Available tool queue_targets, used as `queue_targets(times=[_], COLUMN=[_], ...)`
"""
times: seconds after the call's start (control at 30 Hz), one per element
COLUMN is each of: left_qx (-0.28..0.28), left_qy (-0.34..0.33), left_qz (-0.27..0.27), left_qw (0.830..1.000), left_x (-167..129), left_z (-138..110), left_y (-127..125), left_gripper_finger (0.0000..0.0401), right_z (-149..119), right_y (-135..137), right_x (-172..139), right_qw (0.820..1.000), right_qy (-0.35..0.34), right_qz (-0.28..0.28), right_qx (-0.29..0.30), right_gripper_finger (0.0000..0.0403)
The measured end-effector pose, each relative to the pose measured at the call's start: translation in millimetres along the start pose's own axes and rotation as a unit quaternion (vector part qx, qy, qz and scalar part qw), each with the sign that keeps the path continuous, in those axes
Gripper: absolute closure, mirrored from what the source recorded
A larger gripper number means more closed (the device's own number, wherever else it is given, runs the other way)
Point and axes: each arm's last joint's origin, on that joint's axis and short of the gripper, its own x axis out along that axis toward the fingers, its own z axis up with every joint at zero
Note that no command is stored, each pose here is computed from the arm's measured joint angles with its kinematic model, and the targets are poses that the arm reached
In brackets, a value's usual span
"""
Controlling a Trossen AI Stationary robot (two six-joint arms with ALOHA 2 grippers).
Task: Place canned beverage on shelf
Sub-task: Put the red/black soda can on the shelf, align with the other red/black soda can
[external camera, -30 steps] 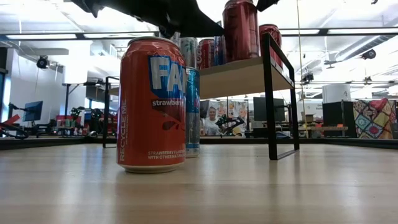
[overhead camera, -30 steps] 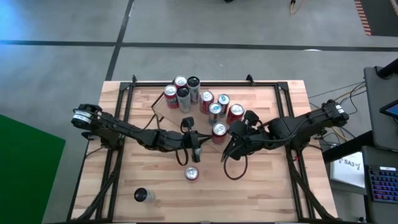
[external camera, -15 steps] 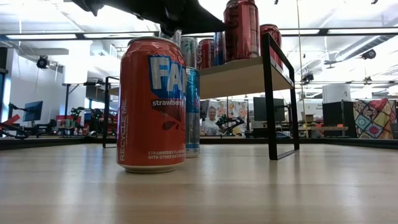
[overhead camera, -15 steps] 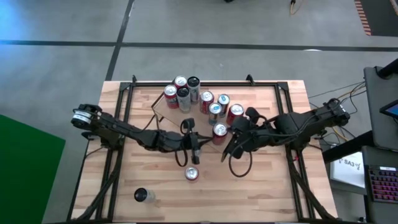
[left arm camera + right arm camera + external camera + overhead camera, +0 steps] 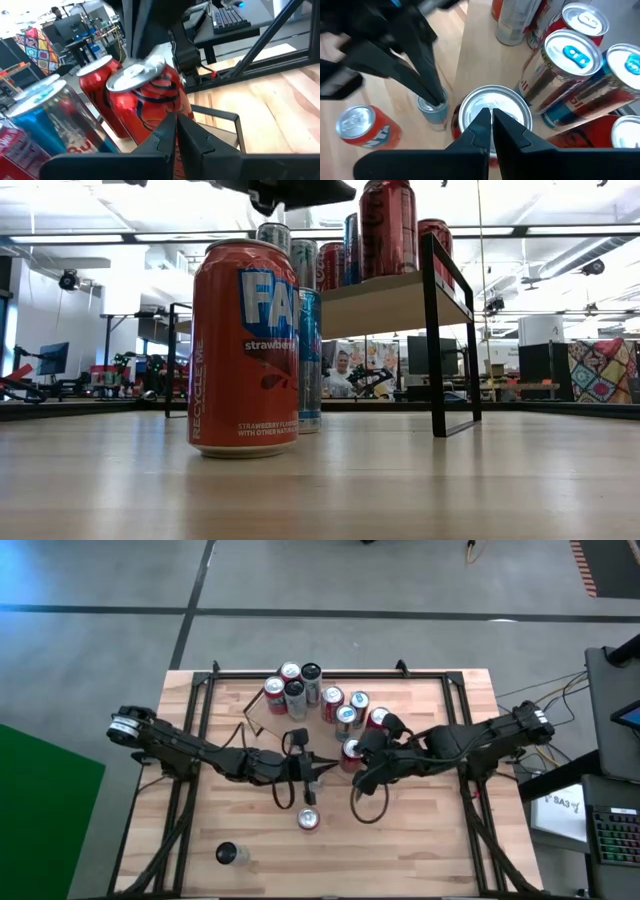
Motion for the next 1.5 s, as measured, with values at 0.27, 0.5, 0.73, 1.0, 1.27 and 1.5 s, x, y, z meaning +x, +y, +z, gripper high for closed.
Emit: queue_targets(times=[0.27, 0.5, 0.73, 1.0, 1.27, 1.5], left_qx=[0.011, 0.019, 0.025, 0.028, 0.037, 0.035], left_qy=[-0.007, -0.017, -0.031, -0.027, -0.002, 0.011], left_qz=[0.003, 0.006, 0.012, 0.011, 0.001, -0.017], left_qw=[1.0, 1.0, 0.999, 0.999, 0.999, 0.999], left_x=[-8, -13, -21, -21, -11, 0], left_z=[8, 14, 23, 22, 9, -4], left_y=[7, 11, 17, 17, 9, 0], left_gripper_finger=[0.0401, 0.0401, 0.0401, 0.0401, 0.0401, 0.0401], right_z=[-2, -5, -6, -7, -6, -4], right_y=[2, -1, -3, -4, -8, -12], right_x=[6, 5, 3, 2, -4, -10], right_qw=[1.0, 0.999, 0.998, 0.993, 0.992, 0.995], right_qy=[0.011, 0.027, 0.033, 0.034, 0.026, 0.015], right_qz=[-0.004, -0.016, -0.017, -0.017, -0.022, -0.019], right_qx=[-0.004, -0.015, -0.042, -0.112, -0.119, -0.1], right_gripper_finger=[0.0394, 0.0394, 0.0394, 0.0394, 0.0394, 0.0394])
